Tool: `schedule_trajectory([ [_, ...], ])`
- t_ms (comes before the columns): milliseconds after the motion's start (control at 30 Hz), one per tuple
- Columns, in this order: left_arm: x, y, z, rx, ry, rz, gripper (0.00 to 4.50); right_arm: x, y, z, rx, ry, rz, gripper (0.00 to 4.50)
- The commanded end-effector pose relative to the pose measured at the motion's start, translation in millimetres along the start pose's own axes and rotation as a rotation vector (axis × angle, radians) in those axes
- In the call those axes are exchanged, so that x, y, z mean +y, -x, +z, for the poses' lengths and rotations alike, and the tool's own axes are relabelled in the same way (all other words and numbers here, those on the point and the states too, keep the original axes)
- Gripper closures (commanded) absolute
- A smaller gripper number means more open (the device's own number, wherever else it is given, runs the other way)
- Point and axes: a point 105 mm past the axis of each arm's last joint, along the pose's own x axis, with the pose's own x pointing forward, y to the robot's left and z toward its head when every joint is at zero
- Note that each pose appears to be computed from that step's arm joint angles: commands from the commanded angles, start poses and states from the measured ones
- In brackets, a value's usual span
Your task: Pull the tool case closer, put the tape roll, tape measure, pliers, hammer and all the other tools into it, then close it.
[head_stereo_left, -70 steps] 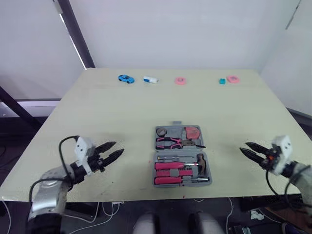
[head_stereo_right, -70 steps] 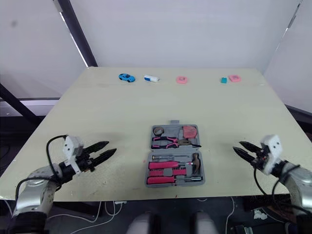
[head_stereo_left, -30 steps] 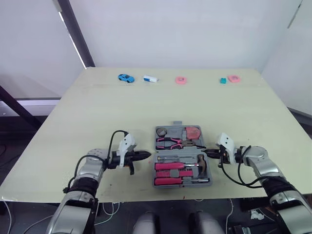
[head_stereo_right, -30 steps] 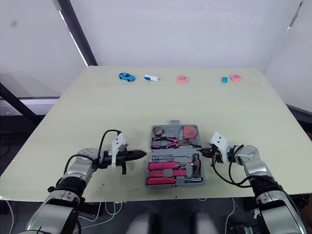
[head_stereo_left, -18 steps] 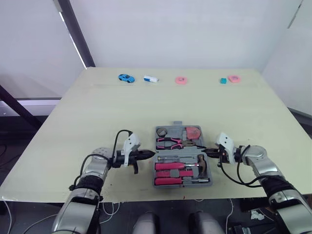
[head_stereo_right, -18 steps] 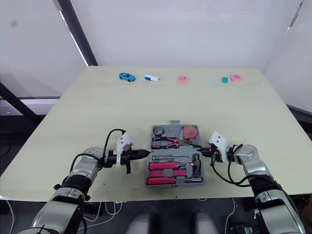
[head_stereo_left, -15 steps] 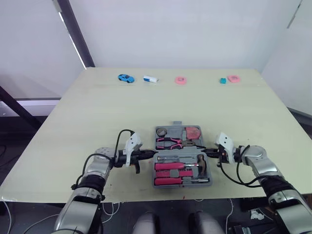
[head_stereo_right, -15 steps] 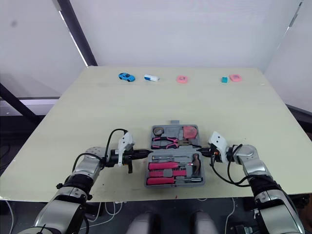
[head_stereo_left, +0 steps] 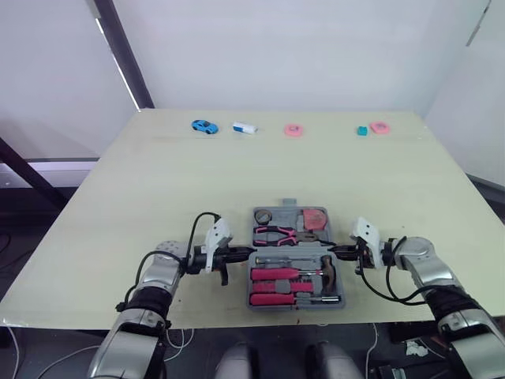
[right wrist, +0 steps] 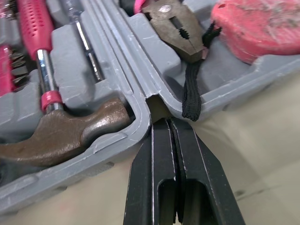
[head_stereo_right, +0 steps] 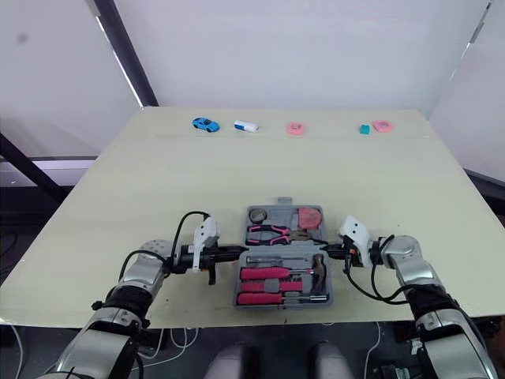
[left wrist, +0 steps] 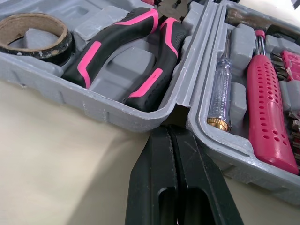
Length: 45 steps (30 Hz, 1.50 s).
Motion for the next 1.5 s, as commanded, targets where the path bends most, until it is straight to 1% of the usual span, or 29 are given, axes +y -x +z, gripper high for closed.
schedule_trajectory([
  [33,-18.0,-11.2,-10.7,0.041,0.022,-0.098,4.47,9.8,-4.1,11.3,-0.035,0.027,0.06,4.5],
  [633,-25.6,-2.4,-15.2,0.059,0.058,-0.125,4.47,15.9,-4.3,5.0,-0.01,0.009,0.074,4.5],
  [1000,-26.7,3.1,-15.8,0.057,0.073,-0.103,4.47,15.6,-8.8,5.2,-0.011,0.02,0.068,4.5],
  [1200,-10.0,10.6,-14.1,0.056,0.04,-0.008,4.47,13.0,-3.5,3.9,-0.007,0.019,0.052,4.5],
  [1300,3.2,13.4,-7.8,0.036,0.011,0.069,4.47,4.3,6.0,1.3,0.001,0.015,0.01,4.5],
  [1500,8.0,16.2,-6.2,0.023,0.0,0.094,4.47,-14.7,26.1,3.0,-0.016,-0.023,-0.073,4.5],
])
